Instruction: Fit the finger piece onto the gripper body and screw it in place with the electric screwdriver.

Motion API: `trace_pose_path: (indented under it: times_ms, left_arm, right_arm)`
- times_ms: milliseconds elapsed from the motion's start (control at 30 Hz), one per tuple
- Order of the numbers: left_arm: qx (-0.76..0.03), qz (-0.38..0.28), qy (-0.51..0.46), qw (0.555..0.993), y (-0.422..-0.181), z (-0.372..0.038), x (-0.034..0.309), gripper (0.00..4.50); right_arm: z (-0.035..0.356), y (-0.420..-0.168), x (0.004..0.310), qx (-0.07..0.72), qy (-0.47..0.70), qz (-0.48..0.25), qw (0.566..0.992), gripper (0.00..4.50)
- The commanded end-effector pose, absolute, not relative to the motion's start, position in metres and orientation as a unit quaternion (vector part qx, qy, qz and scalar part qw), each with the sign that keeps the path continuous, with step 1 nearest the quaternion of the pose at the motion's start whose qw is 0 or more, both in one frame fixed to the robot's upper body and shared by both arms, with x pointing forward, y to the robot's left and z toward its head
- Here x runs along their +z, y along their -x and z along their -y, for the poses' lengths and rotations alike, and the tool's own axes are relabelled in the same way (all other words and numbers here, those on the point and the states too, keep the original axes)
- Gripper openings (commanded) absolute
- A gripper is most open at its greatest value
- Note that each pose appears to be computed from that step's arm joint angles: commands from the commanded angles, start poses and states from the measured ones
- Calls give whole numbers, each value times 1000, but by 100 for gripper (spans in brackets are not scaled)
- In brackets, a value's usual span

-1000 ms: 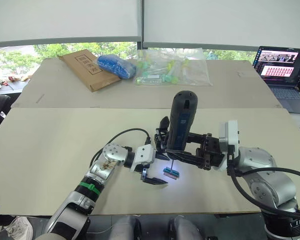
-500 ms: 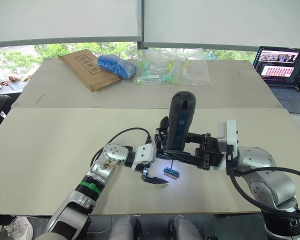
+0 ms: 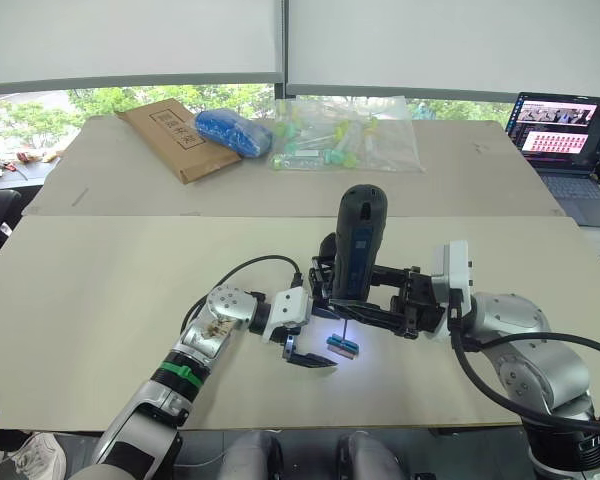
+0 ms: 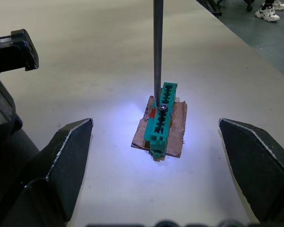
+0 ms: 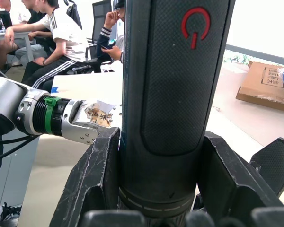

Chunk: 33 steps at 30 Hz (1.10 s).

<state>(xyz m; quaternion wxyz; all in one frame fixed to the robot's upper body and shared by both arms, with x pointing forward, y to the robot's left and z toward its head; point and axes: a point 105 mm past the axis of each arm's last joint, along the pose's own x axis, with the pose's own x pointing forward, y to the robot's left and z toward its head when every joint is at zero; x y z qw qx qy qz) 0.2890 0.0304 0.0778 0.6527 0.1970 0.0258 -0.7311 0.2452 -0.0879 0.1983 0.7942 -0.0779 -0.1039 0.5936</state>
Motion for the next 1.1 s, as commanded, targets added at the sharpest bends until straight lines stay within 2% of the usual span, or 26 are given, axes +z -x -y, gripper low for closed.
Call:
trace_pose_path:
  times_ms: [33, 1100]
  left_arm:
    - [-732, -1, -206, 649, -291, -25, 88, 450]
    - [-727, 0, -208, 655, -294, -26, 88, 450]
  right_arm:
    - [87, -239, 212, 599, 88, 136, 784, 188]
    - [84, -234, 212, 612, 79, 132, 776, 188]
